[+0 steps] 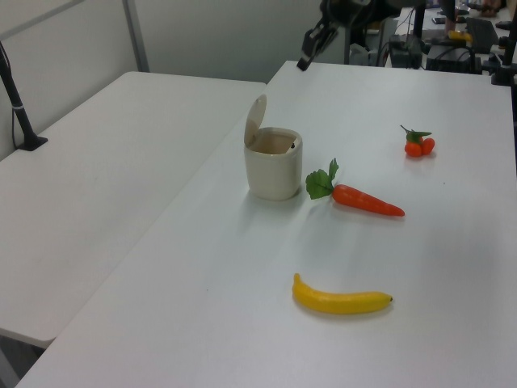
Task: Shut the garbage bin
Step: 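Move the gripper down toward the open lid of the cream bin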
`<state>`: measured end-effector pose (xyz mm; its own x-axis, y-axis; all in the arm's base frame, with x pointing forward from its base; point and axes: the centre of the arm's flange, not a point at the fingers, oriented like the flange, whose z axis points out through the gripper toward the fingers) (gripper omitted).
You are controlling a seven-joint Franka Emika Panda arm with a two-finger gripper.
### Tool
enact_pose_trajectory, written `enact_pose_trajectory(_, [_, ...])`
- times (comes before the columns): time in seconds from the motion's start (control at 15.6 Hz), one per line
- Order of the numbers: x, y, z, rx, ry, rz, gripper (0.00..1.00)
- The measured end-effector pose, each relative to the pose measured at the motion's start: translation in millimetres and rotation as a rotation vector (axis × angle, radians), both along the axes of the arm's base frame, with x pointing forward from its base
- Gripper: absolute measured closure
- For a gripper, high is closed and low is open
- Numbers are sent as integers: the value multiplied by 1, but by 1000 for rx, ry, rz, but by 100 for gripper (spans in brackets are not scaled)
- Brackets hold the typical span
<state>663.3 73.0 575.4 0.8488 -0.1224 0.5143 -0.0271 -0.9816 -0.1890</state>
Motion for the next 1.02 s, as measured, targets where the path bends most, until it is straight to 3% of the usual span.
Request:
enact_pose_trajectory(0.32, [23,7,-20,-2,-50,-8,99])
enact_pose_trajectory(0.7, [49,8,-32,0,-228,-35,99])
enact_pose_trajectory(1.02, [63,12,-63,-5,-290,-43,99])
